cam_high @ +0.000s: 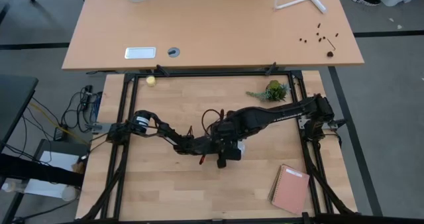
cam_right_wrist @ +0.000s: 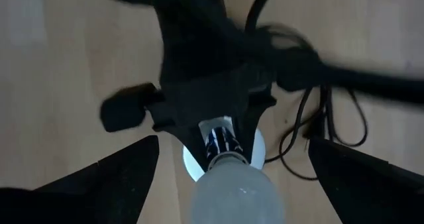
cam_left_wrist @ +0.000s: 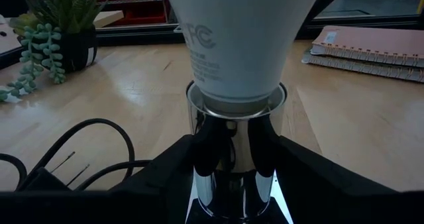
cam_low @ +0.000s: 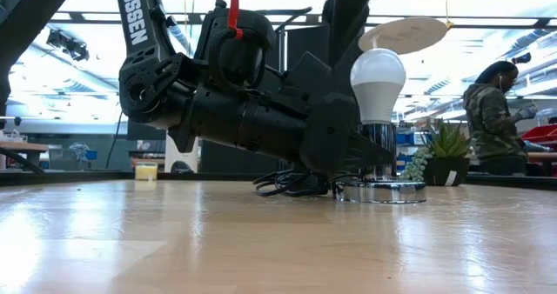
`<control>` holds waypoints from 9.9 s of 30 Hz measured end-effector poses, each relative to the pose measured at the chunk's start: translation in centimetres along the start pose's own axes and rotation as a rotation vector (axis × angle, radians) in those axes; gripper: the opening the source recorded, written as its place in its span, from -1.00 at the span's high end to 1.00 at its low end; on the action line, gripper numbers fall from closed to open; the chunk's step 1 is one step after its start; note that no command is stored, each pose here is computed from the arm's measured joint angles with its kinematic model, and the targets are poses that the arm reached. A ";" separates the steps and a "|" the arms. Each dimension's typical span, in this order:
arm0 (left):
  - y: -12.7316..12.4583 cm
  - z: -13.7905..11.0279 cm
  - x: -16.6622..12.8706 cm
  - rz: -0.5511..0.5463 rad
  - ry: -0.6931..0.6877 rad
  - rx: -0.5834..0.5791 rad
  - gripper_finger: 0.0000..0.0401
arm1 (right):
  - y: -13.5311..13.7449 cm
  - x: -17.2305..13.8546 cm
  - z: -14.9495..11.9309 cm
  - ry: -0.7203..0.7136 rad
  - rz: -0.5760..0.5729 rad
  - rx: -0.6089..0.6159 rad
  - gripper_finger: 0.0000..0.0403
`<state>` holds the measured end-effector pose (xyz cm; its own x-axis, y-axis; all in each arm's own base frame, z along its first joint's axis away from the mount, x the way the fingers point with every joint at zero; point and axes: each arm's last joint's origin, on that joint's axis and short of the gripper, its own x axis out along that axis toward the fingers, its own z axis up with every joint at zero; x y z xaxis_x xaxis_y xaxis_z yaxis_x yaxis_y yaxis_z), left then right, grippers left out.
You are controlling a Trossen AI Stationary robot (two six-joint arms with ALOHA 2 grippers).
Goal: Screw lightbulb
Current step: Insert the white lightbulb into the metallic lamp
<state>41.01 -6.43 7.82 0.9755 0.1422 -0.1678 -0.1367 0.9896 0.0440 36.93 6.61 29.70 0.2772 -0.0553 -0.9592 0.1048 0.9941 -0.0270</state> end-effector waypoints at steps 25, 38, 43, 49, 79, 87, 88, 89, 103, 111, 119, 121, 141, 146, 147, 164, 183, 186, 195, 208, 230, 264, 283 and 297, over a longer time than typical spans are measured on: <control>-0.1 0.0 0.0 -0.015 0.001 -0.017 0.01 | 1.0 -2.6 -2.1 0.204 0.006 -0.945 -0.86; -0.1 0.0 0.0 -0.015 0.001 -0.018 0.01 | 0.1 -1.7 -2.5 0.258 0.107 -1.057 -0.87; -0.1 0.0 0.0 -0.021 0.001 -0.018 0.01 | -0.4 0.0 -2.6 0.261 0.122 -1.110 -0.90; -0.1 0.0 0.0 -0.022 0.001 -0.019 0.01 | -0.9 1.6 -2.3 0.218 0.122 -1.150 -0.91; -0.1 -0.1 0.0 -0.023 0.003 -0.021 0.01 | -0.7 4.7 -2.7 0.163 0.164 -0.853 -0.33; -0.1 -0.1 0.0 -0.023 0.003 -0.025 0.01 | -0.7 4.7 -2.6 0.159 0.147 -0.666 -0.35; -0.1 -0.1 0.0 -0.023 0.003 -0.025 0.01 | -0.6 4.7 -2.5 0.158 0.144 -0.630 -0.34; -0.1 -0.1 0.0 -0.023 0.003 -0.025 0.01 | -0.6 4.7 -2.5 0.157 0.144 -0.593 -0.34; -0.1 -0.1 0.0 -0.023 0.003 -0.026 0.01 | -0.9 5.3 -2.7 0.181 0.110 -0.106 -0.38; -0.1 -0.1 0.0 -0.023 0.003 -0.026 0.01 | -1.2 5.5 -2.7 0.198 0.082 0.188 -0.38; -0.1 -0.1 0.0 -0.023 0.004 -0.027 0.01 | -1.3 5.6 -2.6 0.202 0.063 0.428 -0.38; -0.1 -0.1 0.0 -0.023 0.007 -0.026 0.01 | -1.3 5.6 -2.5 0.202 0.061 0.455 -0.38; -0.1 -0.1 0.0 -0.023 0.010 -0.025 0.01 | -1.5 3.8 -0.8 0.082 0.061 0.329 -0.73; -0.1 -0.2 0.0 -0.023 0.014 -0.023 0.01 | -1.4 2.1 0.0 0.048 0.094 0.268 -0.75; -0.1 -0.2 0.0 -0.022 0.016 -0.022 0.01 | -1.4 1.7 0.1 0.049 0.094 0.259 -0.75; -0.3 -0.2 -0.1 -0.025 0.021 -0.019 0.01 | 2.6 -2.6 -3.0 0.129 -0.172 -0.138 -0.73; -0.3 -0.2 -0.1 -0.028 0.022 -0.019 0.01 | -0.7 -0.2 -11.7 -0.141 -0.110 -0.023 -0.73; -0.3 -0.2 -0.1 -0.020 0.021 -0.019 0.01 | -1.2 1.2 -13.1 -0.155 -0.095 -0.005 -0.73; -0.1 -0.1 -0.1 0.055 0.007 0.022 0.01 | -1.1 5.1 -16.1 -0.347 -0.176 0.018 -0.73; -0.1 -0.1 -0.1 0.071 0.003 -0.025 0.01 | 0.2 8.1 -19.3 -0.728 -0.187 -0.004 -0.73; -0.1 0.1 -0.1 0.066 -0.023 -0.030 0.01 | 0.3 8.6 -19.9 -0.778 -0.088 0.175 -0.73; -0.1 0.2 -0.1 0.066 -0.031 -0.033 0.01 | -1.0 9.4 -19.9 -0.642 -0.131 -0.106 -0.73; -0.1 0.3 -0.1 0.066 -0.033 -0.033 0.01 | -1.6 10.0 -20.8 -0.524 -0.199 -0.172 -0.73; -0.1 0.3 -0.1 0.066 -0.033 -0.033 0.01 | -2.0 8.2 -20.3 -0.318 -0.285 -0.127 -0.73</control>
<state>40.97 -6.54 8.11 0.9692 0.2074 -0.1326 -0.2064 0.9782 0.0210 19.60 6.02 16.22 0.5366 -0.3346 -0.7747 0.1067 0.9376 -0.3310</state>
